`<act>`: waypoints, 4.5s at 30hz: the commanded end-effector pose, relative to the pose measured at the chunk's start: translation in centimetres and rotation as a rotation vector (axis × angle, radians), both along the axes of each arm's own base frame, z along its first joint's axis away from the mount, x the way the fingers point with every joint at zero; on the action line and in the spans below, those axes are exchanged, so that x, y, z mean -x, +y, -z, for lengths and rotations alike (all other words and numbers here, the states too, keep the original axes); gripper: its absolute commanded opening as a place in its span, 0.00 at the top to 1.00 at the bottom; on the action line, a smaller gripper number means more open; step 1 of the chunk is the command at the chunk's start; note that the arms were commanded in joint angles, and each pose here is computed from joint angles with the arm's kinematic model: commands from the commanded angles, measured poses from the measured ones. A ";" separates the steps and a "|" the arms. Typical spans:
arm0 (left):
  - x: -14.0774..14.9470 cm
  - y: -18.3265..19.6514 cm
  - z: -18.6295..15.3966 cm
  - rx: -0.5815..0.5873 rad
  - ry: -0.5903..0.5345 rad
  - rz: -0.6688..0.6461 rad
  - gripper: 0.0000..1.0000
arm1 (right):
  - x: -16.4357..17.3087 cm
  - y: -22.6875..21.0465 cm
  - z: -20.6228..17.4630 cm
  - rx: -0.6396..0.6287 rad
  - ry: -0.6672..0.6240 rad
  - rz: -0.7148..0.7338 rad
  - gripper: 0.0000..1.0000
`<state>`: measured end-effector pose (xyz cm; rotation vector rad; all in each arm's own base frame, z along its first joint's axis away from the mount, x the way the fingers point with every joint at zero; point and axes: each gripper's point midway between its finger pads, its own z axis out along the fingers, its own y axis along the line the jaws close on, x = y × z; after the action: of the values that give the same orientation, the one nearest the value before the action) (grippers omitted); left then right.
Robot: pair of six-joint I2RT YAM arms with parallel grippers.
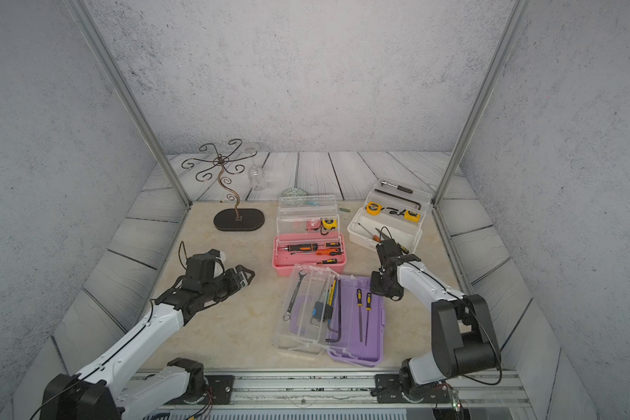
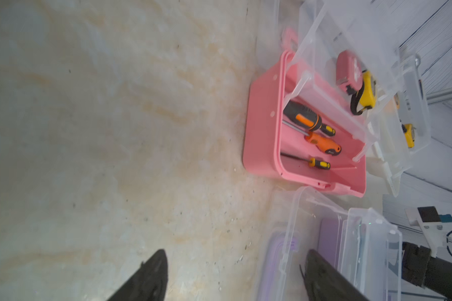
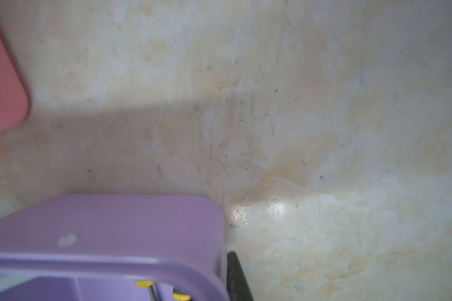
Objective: Close toolboxes
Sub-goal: Move the toolbox to the center of the board, then close the toolbox lid.
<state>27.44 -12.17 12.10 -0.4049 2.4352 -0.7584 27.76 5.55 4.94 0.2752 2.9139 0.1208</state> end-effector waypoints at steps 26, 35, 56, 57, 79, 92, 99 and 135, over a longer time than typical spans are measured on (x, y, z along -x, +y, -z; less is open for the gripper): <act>13.2 -7.4 3.9 -0.133 0.175 0.452 0.54 | -1.3 2.3 -1.0 -0.232 -0.110 0.130 0.99; 14.2 -8.1 5.6 -0.172 0.240 0.478 0.58 | -1.3 2.4 -1.7 -0.235 -0.134 0.124 0.88; 14.6 -7.8 8.5 -0.288 0.294 0.490 0.76 | -0.9 3.9 -1.6 -0.258 -0.139 0.103 0.88; 14.5 -7.5 8.4 -0.300 0.288 0.483 0.79 | -0.8 4.1 -1.6 -0.260 -0.139 0.099 0.88; 12.2 -0.7 2.4 -0.558 0.103 0.322 1.00 | 0.0 8.3 -2.1 -0.267 -0.140 0.000 1.00; 14.2 -0.6 4.9 -0.489 0.207 0.295 1.00 | -0.6 10.5 -2.4 -0.213 -0.110 -0.073 1.00; 16.4 0.3 5.3 -0.450 0.283 0.286 1.00 | -0.3 10.1 -2.2 -0.174 -0.091 -0.107 1.00; 11.0 -5.2 -6.2 -0.921 -0.242 0.523 1.00 | -2.7 19.1 -1.1 -0.352 -0.078 -0.190 0.86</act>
<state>14.31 -12.52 14.73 0.5523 2.5760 0.3125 29.14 20.39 5.20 0.1462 2.8786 0.4374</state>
